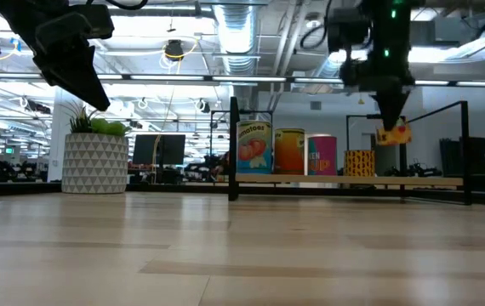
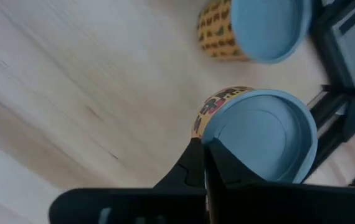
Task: Pick and place cans onto a shelf
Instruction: Put the canned pineapple rings on the shelf
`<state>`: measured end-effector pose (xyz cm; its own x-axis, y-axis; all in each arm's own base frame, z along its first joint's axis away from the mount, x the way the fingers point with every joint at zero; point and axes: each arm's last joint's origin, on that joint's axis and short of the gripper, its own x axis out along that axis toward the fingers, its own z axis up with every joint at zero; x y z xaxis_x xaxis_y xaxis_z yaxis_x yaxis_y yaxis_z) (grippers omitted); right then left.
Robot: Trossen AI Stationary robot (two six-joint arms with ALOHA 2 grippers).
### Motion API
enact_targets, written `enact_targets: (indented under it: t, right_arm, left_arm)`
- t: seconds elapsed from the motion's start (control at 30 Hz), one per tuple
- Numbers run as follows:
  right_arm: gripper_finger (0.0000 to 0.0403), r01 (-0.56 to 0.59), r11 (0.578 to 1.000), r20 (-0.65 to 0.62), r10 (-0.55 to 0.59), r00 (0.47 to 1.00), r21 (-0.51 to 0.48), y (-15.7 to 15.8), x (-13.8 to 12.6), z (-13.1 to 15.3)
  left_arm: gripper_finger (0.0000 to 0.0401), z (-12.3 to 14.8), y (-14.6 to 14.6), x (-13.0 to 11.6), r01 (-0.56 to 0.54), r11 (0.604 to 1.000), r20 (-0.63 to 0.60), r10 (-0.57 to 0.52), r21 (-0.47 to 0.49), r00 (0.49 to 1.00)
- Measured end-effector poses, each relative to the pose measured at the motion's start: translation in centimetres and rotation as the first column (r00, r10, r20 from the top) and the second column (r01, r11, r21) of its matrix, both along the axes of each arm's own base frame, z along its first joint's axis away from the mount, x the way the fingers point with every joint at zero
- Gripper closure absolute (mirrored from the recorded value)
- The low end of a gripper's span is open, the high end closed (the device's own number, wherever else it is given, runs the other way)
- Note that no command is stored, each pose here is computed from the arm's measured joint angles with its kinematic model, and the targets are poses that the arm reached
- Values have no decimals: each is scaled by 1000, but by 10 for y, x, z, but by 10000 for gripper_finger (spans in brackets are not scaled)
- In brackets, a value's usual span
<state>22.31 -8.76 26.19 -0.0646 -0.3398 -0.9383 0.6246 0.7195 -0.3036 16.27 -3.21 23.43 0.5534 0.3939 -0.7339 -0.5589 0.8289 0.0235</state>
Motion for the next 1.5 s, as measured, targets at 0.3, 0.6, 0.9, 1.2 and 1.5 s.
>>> enact_targets:
  t: [0.3,0.6,0.9,1.2,1.5]
  right_arm:
    - [398,4,988,5,-5,1000,155,-20,-15,-36]
    - [361,33,986,-6,-32,999,161,-23,-20,-44]
    - [332,69,985,-10,-69,998,156,-23,-21,-44]
    - [331,73,987,9,-75,997,144,-18,-15,-37]
    - [331,-12,982,47,3,999,191,0,-6,-37]
  left_arm:
    - [296,0,0,0,-2,1000,1,2,-1,1000]
    - [296,0,0,0,-4,1000,2,4,-2,1000]
    - [296,0,0,0,-8,1000,4,8,-6,1000]
    - [296,0,0,0,-9,1000,4,9,-6,1000]
    - [296,0,0,0,-8,1000,5,8,-7,1000]
